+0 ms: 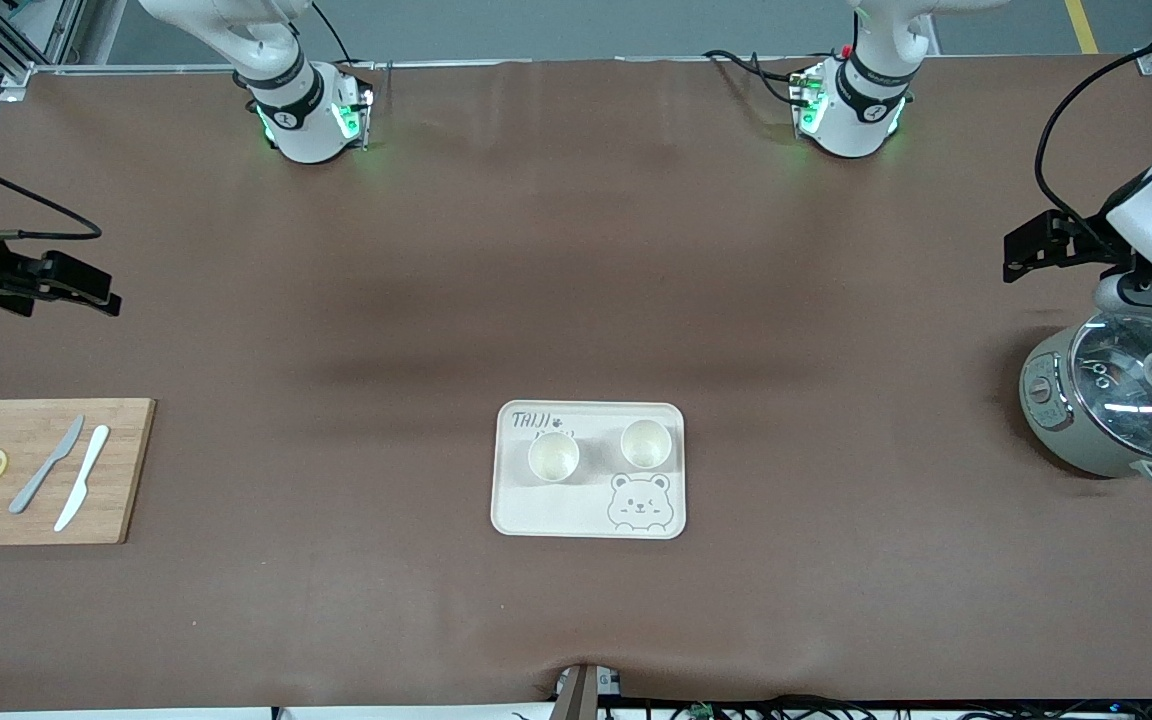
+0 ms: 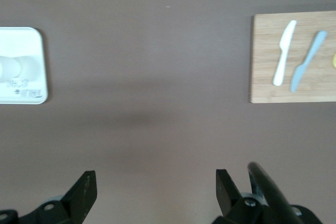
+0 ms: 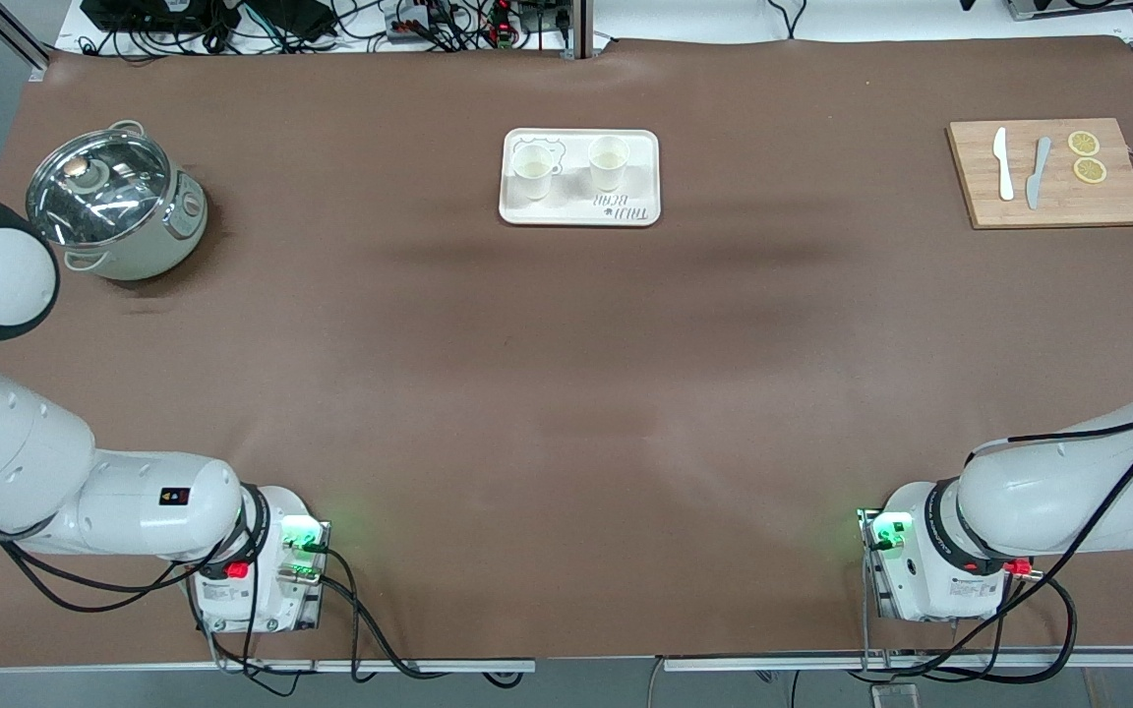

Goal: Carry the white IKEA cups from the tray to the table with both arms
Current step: 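Reach the left gripper down to the cup nearest it on the tray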

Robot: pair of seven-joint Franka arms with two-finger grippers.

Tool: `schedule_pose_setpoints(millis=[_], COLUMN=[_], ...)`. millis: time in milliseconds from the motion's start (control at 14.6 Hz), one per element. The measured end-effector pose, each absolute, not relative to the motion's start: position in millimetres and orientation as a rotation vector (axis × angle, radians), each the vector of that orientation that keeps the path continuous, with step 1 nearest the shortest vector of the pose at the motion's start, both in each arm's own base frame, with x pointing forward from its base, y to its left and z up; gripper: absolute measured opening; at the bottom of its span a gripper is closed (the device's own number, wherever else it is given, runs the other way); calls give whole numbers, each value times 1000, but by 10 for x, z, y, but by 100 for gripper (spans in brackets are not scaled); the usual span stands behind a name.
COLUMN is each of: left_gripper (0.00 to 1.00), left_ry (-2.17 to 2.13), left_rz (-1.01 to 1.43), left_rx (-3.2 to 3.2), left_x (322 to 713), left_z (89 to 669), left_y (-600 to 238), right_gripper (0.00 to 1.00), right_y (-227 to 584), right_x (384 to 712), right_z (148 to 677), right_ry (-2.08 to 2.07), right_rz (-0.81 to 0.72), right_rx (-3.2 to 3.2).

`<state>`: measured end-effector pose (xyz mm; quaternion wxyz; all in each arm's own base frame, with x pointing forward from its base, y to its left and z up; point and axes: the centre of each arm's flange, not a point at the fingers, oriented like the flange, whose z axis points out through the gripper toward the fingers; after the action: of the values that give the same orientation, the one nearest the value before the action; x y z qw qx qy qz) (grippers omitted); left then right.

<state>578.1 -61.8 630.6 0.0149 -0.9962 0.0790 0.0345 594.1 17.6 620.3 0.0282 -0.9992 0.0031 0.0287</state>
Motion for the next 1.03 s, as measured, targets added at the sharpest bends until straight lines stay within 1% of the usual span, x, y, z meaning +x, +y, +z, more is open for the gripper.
schedule_pose_setpoints(millis=[274,411,479,684,1026], left_gripper=[100,100,100,100,100], left_ry=[252,276,282,249,171], left_rz=[104,59,59,81,9], left_rx=[-3108,-3134,-3140,-3159,-3186], left_x=[5794,5918,6000,6238,6409], left_z=[6289,6164,6021,5455,4820], left_y=[-643,-749,-881,-1467,-2312], right_gripper=[100,100,100,100,100], right_y=[531,462,379,347,709], right_x=[5917,5912,5909,5832,5803], right_z=[6257,6258,6250,6198,6210], right_ry=[-65,-45,-28,-39,-135], right_rz=[77,88,101,205,199], right_rx=[-3084,-3089,-3089,-3086,-3089])
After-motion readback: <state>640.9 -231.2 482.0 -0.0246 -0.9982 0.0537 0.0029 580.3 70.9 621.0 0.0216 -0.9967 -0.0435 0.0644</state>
